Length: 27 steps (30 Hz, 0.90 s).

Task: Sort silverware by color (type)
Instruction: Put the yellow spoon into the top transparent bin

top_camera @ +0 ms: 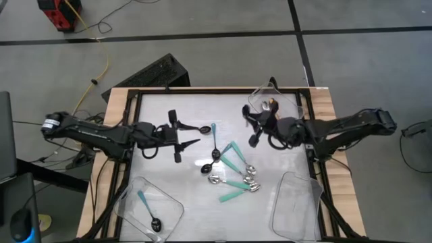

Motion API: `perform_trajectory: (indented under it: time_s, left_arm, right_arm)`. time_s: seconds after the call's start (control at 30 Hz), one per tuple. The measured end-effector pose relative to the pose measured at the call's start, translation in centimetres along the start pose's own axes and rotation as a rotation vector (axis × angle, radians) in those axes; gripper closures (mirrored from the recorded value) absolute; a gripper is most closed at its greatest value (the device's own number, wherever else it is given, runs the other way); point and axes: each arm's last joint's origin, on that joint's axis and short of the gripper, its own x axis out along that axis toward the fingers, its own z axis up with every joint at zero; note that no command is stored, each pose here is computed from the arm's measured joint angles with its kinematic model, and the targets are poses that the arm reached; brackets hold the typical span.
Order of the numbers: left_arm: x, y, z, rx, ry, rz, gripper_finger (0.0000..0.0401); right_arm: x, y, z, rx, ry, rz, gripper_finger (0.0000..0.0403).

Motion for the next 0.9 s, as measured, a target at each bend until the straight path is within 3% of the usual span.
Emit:
perform_trajectory:
  time_s: [0.3, 0.63, 0.9]
  left_arm:
    - [-1.7, 0.7, 0.3, -0.023, 0.037, 0.004, 0.0218]
    - [-1.9, 0.6, -0.2, -0.024, 0.092, -0.001, 0.0218]
    - [-1.9, 0.6, -0.3, -0.026, 0.105, -0.004, 0.0218]
  right_arm:
    - [1.3, -4.4, -0.9, 0.019, 0.119, -0.222, 0.0350]
    - [3.5, -9.4, -5.4, 0.112, 0.464, -0.518, 0.0350]
    - [6.3, -10.4, -8.6, 0.087, 0.654, -0.599, 0.0350]
